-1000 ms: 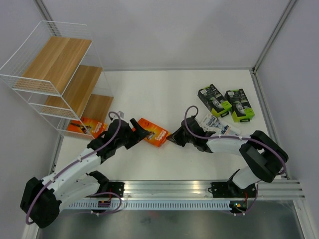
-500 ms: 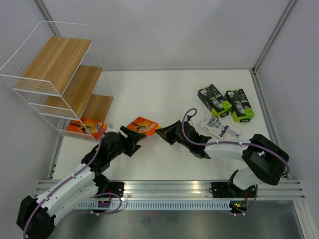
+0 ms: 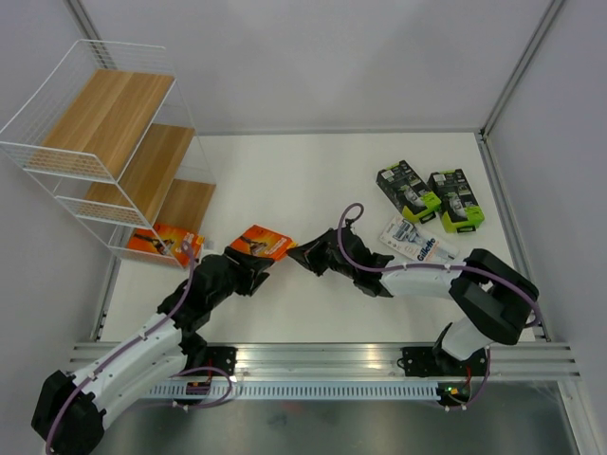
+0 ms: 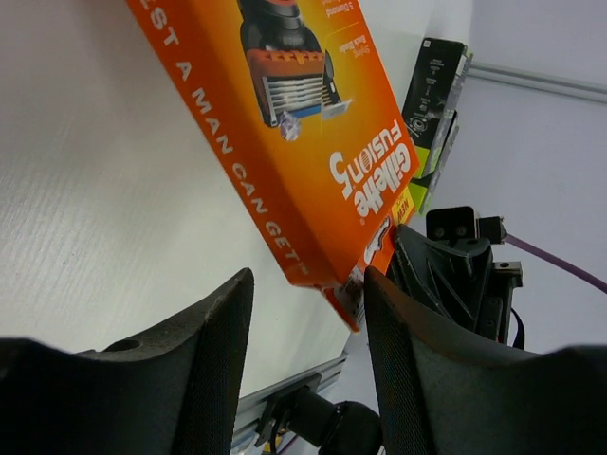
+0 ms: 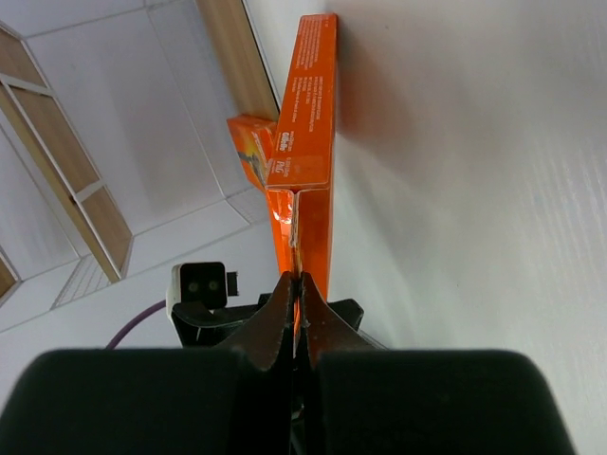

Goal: Place and organize the shaving razors onto the shelf

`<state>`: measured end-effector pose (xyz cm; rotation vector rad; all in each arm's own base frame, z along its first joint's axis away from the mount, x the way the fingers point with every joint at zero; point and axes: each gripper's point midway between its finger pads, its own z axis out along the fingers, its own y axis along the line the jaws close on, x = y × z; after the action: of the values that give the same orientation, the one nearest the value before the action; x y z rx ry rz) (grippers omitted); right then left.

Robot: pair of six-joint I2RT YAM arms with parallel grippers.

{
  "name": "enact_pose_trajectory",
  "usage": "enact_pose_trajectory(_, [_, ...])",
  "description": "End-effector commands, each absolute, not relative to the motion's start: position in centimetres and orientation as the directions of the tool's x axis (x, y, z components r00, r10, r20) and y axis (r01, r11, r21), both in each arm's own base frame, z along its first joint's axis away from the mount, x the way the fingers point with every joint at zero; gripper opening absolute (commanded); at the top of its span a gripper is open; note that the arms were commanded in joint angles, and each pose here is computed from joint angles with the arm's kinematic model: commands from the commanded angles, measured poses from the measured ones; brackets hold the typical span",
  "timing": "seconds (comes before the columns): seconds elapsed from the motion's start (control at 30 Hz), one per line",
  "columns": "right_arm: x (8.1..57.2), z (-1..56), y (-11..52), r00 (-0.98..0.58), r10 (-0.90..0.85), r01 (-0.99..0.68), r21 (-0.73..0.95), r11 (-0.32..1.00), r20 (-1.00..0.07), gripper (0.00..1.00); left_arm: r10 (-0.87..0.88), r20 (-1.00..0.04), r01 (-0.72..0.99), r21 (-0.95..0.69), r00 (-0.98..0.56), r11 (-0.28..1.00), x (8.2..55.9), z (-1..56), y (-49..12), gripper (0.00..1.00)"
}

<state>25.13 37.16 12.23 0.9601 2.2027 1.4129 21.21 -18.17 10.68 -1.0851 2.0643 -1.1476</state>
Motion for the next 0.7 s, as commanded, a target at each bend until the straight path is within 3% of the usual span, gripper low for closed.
enact_pose_trajectory(0.0, [24.4, 13.2, 38.8, -0.76, 0.642, 0.341, 0.904, 0.256, 0.105, 0.01, -0.847, -0.112, -0.324, -0.891, -0.52, 0.317, 22.5, 12.8, -18.4, 0.56])
enact_pose_trajectory(0.17, [23.0, 12.2, 38.5, -0.778, 0.618, 0.352, 0.892, 0.282, 0.112, 0.01, -0.839, -0.117, -0.334, -0.881, -0.531, 0.334, 22.7, 12.6, -18.7, 0.51])
enact_pose_trajectory(0.23, [22.9, 12.8, 38.2, -0.758, 0.647, 0.334, 0.903, 0.27, 0.087, 0.01, -0.849, -0.117, -0.337, -0.883, -0.515, 0.326, 22.9, 12.7, -18.5, 0.43])
enact_pose_trajectory(0.43, [23.1, 13.8, 37.1, -0.708, 0.706, 0.293, 0.916, 0.273, 0.017, 0.0, -0.861, -0.157, -0.313, -0.888, -0.483, 0.338, 23.4, 13.5, -17.8, 0.32])
enact_pose_trajectory(0.67, [21.6, 11.5, 39.7, -0.78, 0.623, 0.33, 0.884, 0.332, 0.058, 0.0, -0.859, -0.167, -0.334, -0.872, -0.484, 0.358, 23.5, 12.9, -17.7, 0.26])
